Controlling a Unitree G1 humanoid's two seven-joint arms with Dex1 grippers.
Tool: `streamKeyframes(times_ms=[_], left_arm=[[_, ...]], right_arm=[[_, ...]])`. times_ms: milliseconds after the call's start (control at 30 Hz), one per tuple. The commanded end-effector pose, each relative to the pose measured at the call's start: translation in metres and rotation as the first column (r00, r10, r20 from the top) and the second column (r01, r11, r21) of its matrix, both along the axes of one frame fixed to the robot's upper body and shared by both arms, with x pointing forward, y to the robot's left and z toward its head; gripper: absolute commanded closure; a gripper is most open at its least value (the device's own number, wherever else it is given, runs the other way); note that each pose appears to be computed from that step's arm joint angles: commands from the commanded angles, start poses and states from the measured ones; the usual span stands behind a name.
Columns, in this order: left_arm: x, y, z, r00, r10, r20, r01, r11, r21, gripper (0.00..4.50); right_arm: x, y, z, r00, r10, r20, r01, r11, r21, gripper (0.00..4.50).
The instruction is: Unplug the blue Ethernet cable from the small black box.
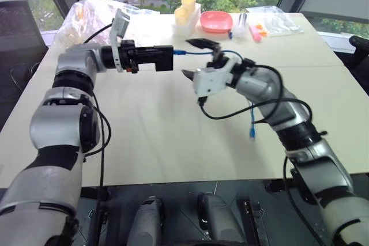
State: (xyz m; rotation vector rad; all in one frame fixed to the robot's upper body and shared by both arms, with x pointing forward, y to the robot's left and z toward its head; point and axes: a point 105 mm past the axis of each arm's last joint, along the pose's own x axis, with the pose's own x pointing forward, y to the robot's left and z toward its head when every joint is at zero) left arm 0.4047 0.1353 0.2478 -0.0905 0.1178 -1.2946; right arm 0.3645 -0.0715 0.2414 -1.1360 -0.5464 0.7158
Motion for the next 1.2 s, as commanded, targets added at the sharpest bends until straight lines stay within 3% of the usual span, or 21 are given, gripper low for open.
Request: streamKeyframes(times_ms=[33,67,133,200,267,333,433,667,833,1000,1200], left_arm=[[-0.002,0.007,0.011,0.999,0.001,0.044,0.000,1.000,-0.004,3.96],[-0.002,0.007,0.010,0.999,-0.001,0.043,0.002,1.000,-0.005,3.96],[-0.008,0.007,0.015,0.998,-0.049,0.036,0.050,0.999,-0.022,3.96],[-0.011,0.005,0.019,0.996,-0.080,0.032,0.081,0.996,-0.031,3.96],[-0.014,0.003,0.022,0.994,-0.103,0.037,0.104,0.994,-0.028,3.96],[-0.018,0.000,0.023,0.991,-0.127,0.037,0.128,0.991,-0.026,3.96],[-0.029,0.000,0.031,0.983,-0.179,0.028,0.180,0.981,-0.067,3.96],[-0.043,0.000,0.039,0.969,-0.243,0.037,0.245,0.965,-0.093,3.96],[-0.045,-0.001,0.040,0.966,-0.256,0.033,0.258,0.960,-0.105,3.96],[-0.044,0.000,0.037,0.967,-0.255,0.022,0.256,0.959,-0.119,3.96],[-0.041,0.002,0.034,0.970,-0.242,0.008,0.240,0.961,-0.137,3.96]], right_arm=[[-0.036,-0.007,0.006,0.883,0.237,-0.405,-0.018,0.880,0.474,0.12],[-0.044,-0.006,0.004,0.830,0.303,-0.468,-0.002,0.841,0.541,0.12],[-0.067,0.000,0.003,0.613,0.549,-0.568,0.035,0.700,0.714,0.12],[-0.081,0.004,0.005,0.444,0.681,-0.583,0.080,0.618,0.782,0.12],[-0.085,0.008,0.003,0.305,0.743,-0.596,0.120,0.591,0.798,0.12],[-0.085,0.009,0.003,0.238,0.763,-0.601,0.147,0.583,0.799,0.12],[-0.064,0.012,0.010,0.256,0.763,-0.593,0.200,0.559,0.805,0.12],[-0.030,0.026,0.011,0.373,0.703,-0.605,0.235,0.559,0.795,0.12],[-0.024,0.030,0.015,0.387,0.721,-0.575,0.234,0.527,0.817,0.12],[-0.021,0.033,0.028,0.390,0.772,-0.502,0.232,0.445,0.865,0.12],[-0.033,0.038,0.033,0.342,0.795,-0.501,0.191,0.463,0.866,0.12]])
